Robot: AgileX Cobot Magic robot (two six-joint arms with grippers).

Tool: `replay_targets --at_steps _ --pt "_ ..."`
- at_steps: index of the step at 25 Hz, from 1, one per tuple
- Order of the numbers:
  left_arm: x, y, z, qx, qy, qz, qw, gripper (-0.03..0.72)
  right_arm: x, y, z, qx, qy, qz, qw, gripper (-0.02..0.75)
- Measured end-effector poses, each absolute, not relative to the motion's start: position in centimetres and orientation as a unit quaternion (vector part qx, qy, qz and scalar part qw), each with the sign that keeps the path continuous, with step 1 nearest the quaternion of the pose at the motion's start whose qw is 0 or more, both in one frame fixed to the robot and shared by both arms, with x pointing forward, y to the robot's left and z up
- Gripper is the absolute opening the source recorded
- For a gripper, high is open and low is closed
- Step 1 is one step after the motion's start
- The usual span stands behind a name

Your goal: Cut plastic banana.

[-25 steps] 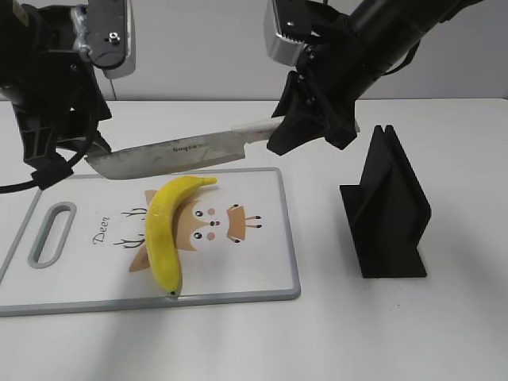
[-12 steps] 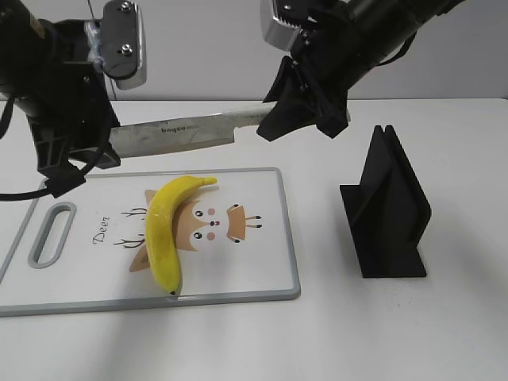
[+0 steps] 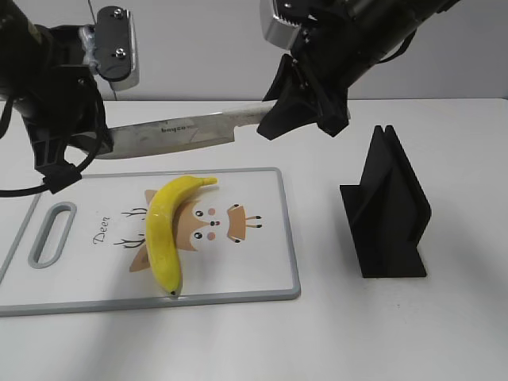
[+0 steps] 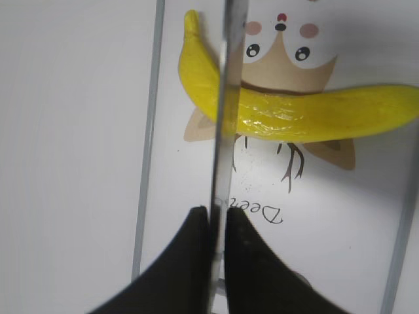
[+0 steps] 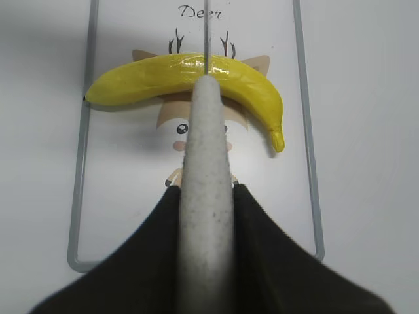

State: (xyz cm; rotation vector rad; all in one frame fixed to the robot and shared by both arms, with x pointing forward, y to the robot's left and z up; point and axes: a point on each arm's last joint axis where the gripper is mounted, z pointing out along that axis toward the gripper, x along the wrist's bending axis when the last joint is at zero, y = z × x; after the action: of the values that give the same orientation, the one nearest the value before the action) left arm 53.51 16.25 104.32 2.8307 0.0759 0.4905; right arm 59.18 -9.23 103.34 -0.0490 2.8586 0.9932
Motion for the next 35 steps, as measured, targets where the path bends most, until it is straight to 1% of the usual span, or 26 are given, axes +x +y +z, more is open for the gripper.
replay_targets --at_steps 1,2,5,10,14,16,25,30,35 --pt "53.5 16.2 104.3 0.976 0.027 0.17 0.135 0.056 59.2 -9.2 103.3 -0.017 0.943 0.327 0.057 0.183" --pt "53.5 16.2 104.3 0.975 0.027 0.17 0.137 0.023 59.2 -9.2 103.3 -0.019 0.943 0.327 0.057 0.183" --pt "53.5 16.1 104.2 0.976 0.023 0.166 0.138 -0.003 59.2 -9.3 103.3 -0.025 0.944 0.325 0.06 0.183" --pt "53.5 16.1 104.2 0.976 0.023 0.165 0.138 -0.007 59.3 -9.2 103.0 -0.025 0.944 0.324 0.058 0.183" --pt "53.6 16.4 103.9 0.979 0.019 0.158 0.124 -0.009 59.8 -8.8 101.2 -0.013 0.945 0.325 0.036 0.183" --pt "53.8 16.5 103.2 0.982 0.019 0.147 0.116 -0.011 60.1 -8.7 100.1 -0.008 0.946 0.323 0.023 0.183" --pt "54.7 16.2 100.3 0.988 0.023 0.115 0.101 -0.012 60.7 -8.4 97.0 0.005 0.952 0.306 -0.009 0.183" --pt "54.3 16.8 98.6 0.986 0.041 0.118 0.108 -0.012 60.8 -8.2 95.8 0.007 0.956 0.293 -0.02 0.183" --pt "54.5 17.3 96.8 0.983 0.049 0.137 0.109 -0.012 61.3 -8.0 93.4 0.016 0.959 0.281 -0.029 0.185"
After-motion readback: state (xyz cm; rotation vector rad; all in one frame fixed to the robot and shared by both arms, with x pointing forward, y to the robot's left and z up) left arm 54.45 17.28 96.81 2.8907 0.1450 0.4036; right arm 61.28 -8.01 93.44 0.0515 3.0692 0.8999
